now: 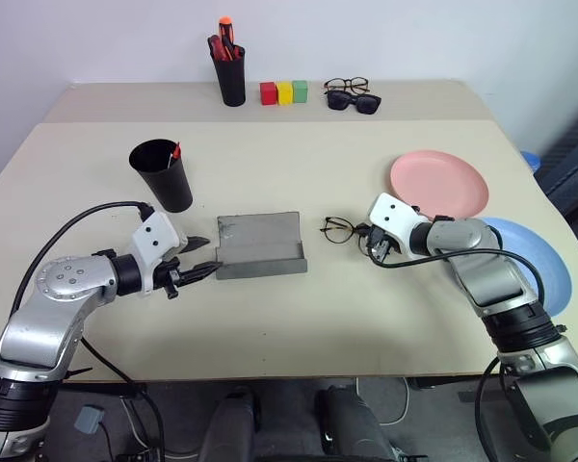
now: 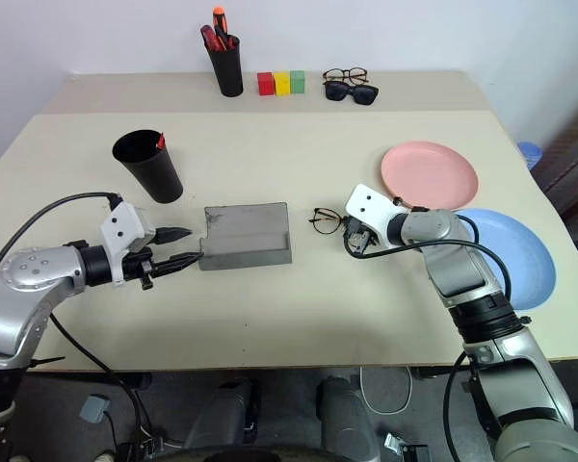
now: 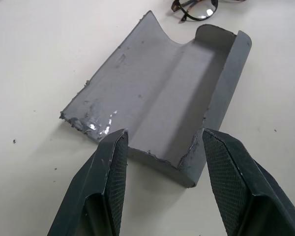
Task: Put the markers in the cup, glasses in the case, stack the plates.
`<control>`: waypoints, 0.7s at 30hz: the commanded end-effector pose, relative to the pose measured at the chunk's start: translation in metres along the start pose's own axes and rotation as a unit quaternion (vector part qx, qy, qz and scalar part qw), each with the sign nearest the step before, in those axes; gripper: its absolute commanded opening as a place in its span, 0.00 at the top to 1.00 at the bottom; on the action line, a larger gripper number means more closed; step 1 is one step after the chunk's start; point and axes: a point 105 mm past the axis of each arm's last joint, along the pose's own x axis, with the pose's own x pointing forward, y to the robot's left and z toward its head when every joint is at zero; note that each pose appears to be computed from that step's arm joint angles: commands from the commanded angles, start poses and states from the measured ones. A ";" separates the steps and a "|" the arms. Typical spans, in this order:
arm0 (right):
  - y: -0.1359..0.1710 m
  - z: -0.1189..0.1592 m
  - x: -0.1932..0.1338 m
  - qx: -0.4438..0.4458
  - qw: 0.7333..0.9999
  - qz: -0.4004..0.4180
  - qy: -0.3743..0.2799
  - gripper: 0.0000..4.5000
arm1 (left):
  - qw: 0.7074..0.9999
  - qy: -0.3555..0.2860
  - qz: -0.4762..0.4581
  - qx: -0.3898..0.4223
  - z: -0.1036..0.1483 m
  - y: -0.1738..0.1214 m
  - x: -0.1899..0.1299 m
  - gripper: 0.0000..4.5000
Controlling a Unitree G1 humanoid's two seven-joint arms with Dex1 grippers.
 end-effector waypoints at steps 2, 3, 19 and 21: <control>-0.007 0.026 -0.008 -0.036 0.999 -0.013 -0.033 0.98 | 0.999 -0.017 0.043 0.007 0.007 0.011 -0.007 0.46; -0.008 0.035 -0.009 -0.040 0.998 -0.013 -0.046 0.98 | 0.998 -0.015 0.058 0.000 0.004 0.015 -0.010 0.46; 0.089 0.175 0.038 -0.108 0.957 0.125 -0.240 0.98 | 0.986 -0.012 0.158 -0.056 -0.036 0.024 -0.067 0.46; 0.086 0.165 0.044 -0.114 0.960 0.120 -0.226 0.98 | 0.985 -0.014 0.160 -0.056 -0.032 0.022 -0.067 0.46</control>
